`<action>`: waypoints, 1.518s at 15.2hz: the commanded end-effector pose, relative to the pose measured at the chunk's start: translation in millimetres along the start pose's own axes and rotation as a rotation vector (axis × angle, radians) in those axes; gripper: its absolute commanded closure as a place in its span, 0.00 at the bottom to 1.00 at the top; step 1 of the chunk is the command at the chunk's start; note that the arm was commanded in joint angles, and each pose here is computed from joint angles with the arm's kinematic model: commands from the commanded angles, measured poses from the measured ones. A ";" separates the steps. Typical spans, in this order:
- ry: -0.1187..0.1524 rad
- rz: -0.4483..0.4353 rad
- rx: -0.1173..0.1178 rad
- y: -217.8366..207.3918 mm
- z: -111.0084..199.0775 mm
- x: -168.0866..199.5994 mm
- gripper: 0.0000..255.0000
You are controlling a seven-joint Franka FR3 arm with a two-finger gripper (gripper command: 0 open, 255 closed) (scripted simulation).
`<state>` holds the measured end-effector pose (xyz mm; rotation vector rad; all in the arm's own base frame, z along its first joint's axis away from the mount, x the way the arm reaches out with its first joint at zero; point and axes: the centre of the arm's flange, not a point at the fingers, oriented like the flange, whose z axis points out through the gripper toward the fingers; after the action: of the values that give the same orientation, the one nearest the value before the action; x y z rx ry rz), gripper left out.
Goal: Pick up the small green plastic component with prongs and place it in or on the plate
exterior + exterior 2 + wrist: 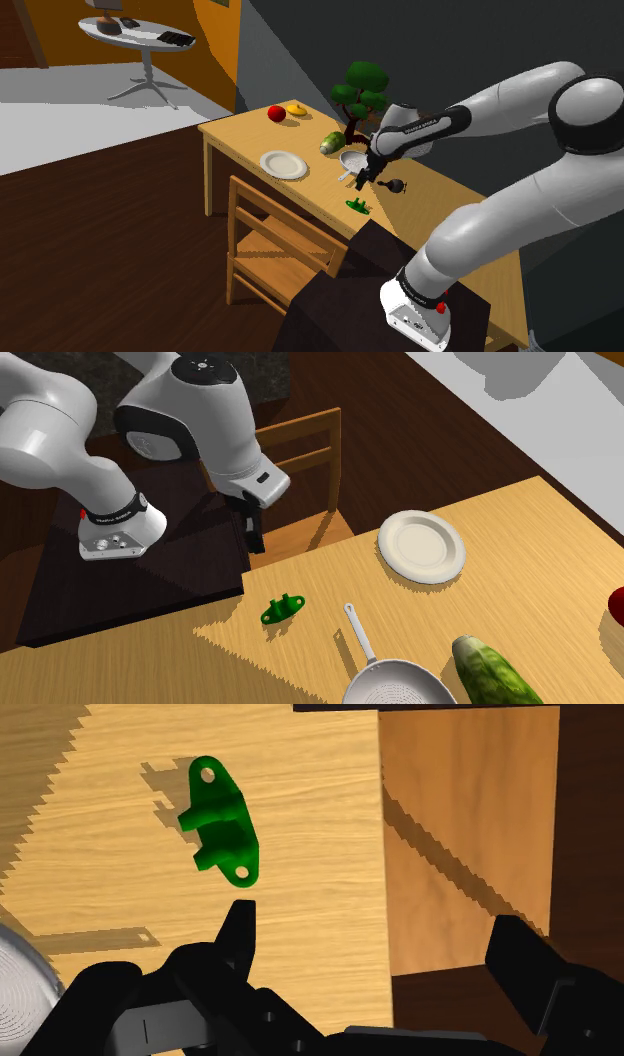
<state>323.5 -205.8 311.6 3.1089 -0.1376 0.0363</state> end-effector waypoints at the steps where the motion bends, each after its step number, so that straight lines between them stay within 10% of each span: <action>1: 0.006 0.005 0.003 18.6 21.8 3.1 0.00; 12: 0.024 0.037 0.040 107.4 140.5 10.9 0.00; 23: 0.025 0.038 0.041 107.8 183.2 12.1 0.00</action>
<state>330.1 -319.9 132.8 3.1452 -0.1972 0.0790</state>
